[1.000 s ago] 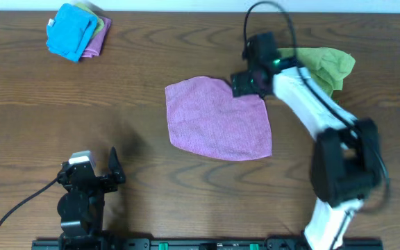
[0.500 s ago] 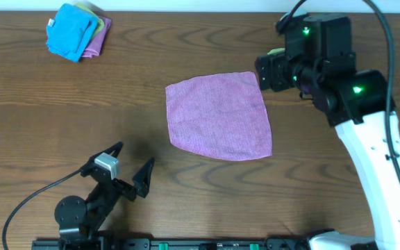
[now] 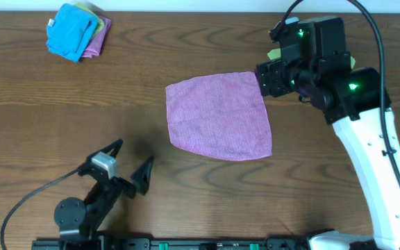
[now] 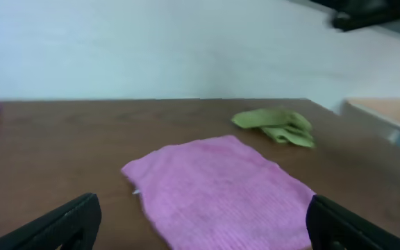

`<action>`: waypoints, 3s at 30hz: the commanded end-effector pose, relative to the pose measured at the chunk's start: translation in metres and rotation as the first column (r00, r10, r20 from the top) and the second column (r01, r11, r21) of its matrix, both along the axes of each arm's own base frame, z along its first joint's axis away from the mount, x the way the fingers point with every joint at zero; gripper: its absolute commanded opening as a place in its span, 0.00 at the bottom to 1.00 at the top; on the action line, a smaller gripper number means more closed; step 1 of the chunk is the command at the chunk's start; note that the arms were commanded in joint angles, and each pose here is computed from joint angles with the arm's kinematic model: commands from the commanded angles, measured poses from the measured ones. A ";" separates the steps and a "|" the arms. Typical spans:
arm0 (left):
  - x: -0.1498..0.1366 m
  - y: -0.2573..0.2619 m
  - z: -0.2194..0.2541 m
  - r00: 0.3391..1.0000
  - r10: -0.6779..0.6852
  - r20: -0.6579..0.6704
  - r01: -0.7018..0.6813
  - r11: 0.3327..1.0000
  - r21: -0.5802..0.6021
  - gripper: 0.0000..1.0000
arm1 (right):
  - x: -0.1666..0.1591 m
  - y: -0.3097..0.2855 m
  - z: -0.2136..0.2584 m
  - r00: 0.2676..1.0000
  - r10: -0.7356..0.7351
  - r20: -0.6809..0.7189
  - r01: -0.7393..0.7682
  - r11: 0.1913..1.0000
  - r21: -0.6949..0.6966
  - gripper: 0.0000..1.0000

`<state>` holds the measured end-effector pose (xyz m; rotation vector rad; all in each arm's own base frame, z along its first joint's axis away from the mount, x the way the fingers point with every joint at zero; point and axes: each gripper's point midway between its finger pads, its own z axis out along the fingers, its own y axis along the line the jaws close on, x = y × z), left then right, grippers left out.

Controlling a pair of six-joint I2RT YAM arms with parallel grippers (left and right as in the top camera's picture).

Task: Fold the cloth

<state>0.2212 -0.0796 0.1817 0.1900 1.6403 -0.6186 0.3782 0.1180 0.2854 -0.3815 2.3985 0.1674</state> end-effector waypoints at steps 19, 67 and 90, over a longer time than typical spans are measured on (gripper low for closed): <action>0.058 -0.020 -0.050 0.835 -0.191 -0.516 -0.006 0.935 -0.355 0.95 | 0.005 -0.041 -0.004 0.997 -0.069 -0.033 0.070 0.997 0.036 0.84; 0.096 -0.093 -0.160 0.546 -0.290 -0.786 0.061 0.950 -0.307 0.95 | 0.002 -0.059 -0.005 0.994 -0.089 -0.064 0.094 0.992 0.085 0.87; 0.095 -0.153 -0.069 0.493 -0.655 -0.573 0.282 0.743 -0.608 0.95 | 0.002 -0.059 -0.005 0.994 -0.088 -0.064 0.093 0.992 0.084 0.87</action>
